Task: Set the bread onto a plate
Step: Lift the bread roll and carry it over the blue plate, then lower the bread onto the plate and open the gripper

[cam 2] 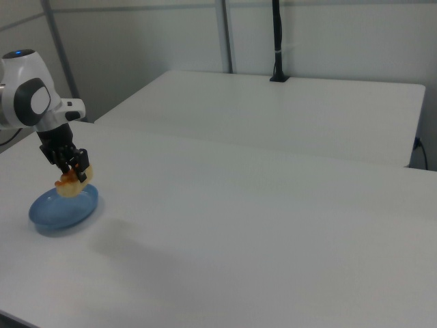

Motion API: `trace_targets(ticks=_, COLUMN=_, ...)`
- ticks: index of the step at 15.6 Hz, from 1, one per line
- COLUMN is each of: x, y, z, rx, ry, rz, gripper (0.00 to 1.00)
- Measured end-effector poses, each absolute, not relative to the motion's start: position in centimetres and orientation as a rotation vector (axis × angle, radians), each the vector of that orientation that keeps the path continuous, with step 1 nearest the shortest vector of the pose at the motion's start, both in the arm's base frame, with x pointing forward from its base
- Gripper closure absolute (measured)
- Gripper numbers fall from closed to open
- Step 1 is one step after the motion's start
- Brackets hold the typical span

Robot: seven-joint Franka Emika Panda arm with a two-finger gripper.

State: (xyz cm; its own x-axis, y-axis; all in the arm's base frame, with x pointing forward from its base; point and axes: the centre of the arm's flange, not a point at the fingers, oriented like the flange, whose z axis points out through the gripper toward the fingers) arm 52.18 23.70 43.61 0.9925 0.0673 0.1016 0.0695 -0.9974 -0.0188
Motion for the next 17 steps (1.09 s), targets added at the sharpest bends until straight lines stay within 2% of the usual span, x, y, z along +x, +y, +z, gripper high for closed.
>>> trace_targets(ticks=7, x=53.0, y=27.5, z=39.6, rx=-3.119, ry=0.182, rz=-0.105, gripper=0.47)
trace_targets(ticks=12, x=52.8, y=30.7, z=38.6, rx=-3.102, ry=0.213, rz=-0.080, gripper=0.47)
trace_targets(ticks=17, x=52.8, y=33.3, z=35.3, rx=-3.147, ry=0.182, rz=-0.061, gripper=0.47)
